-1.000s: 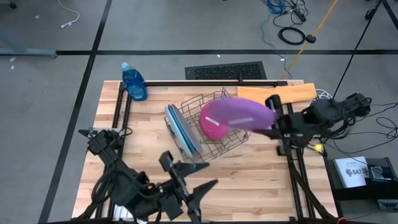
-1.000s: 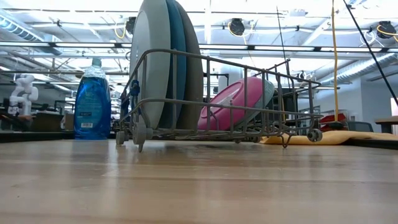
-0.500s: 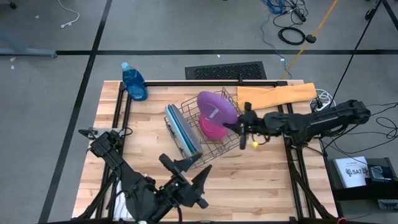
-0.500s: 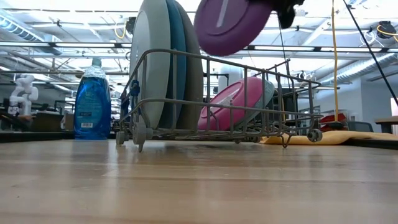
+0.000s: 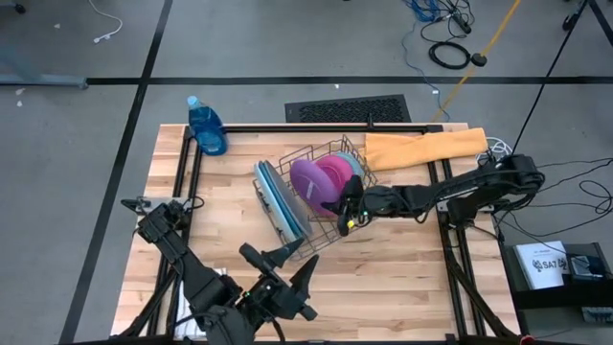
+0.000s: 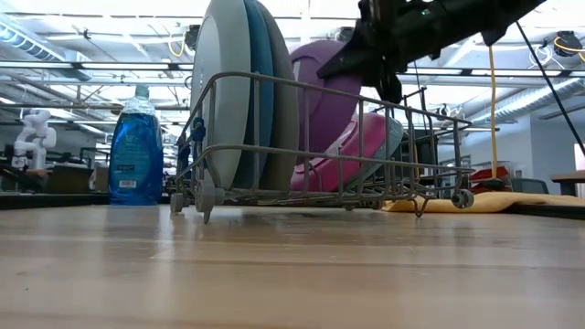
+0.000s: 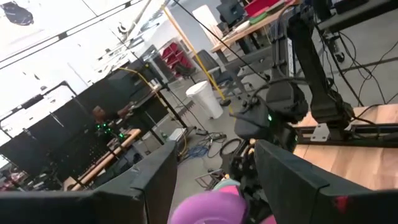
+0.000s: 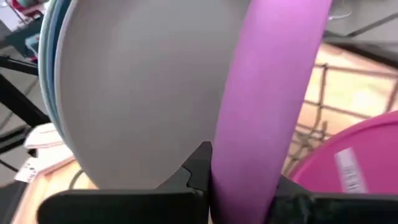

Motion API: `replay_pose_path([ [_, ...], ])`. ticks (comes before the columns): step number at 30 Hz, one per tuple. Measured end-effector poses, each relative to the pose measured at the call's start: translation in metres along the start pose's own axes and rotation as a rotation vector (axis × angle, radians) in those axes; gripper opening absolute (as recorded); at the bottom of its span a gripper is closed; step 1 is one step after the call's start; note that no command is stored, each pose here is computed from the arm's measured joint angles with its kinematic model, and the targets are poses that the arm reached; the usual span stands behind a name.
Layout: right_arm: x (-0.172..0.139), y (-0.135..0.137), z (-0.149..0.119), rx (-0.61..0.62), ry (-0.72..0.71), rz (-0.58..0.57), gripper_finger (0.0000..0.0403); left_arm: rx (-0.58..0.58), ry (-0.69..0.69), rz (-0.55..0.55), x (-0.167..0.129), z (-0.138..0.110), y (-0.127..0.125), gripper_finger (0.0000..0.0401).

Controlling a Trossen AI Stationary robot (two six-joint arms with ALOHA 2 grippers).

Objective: Sort dishes
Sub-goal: Put the purple plate into the dish rack

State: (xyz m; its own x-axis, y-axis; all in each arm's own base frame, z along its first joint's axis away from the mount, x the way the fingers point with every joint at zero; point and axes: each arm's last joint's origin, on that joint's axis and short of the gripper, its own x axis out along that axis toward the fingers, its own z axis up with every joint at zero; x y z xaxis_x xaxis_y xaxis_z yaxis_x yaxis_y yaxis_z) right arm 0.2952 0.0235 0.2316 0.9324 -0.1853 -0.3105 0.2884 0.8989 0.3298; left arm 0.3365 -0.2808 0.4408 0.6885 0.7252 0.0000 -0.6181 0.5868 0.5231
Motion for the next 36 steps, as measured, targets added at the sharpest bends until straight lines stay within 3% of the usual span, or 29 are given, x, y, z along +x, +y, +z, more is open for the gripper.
replay_pose_path([
  [16, 0.017, 0.007, -0.019, 0.081, -0.046, -0.069, 0.0031, 0.020, -0.001, -0.002, 0.000, -0.009, -0.005, 0.0214],
  [36, 0.010, 0.023, -0.024, 0.141, -0.119, -0.118, 0.0031, -0.015, 0.000, 0.000, 0.000, -0.010, -0.005, 0.0214],
])
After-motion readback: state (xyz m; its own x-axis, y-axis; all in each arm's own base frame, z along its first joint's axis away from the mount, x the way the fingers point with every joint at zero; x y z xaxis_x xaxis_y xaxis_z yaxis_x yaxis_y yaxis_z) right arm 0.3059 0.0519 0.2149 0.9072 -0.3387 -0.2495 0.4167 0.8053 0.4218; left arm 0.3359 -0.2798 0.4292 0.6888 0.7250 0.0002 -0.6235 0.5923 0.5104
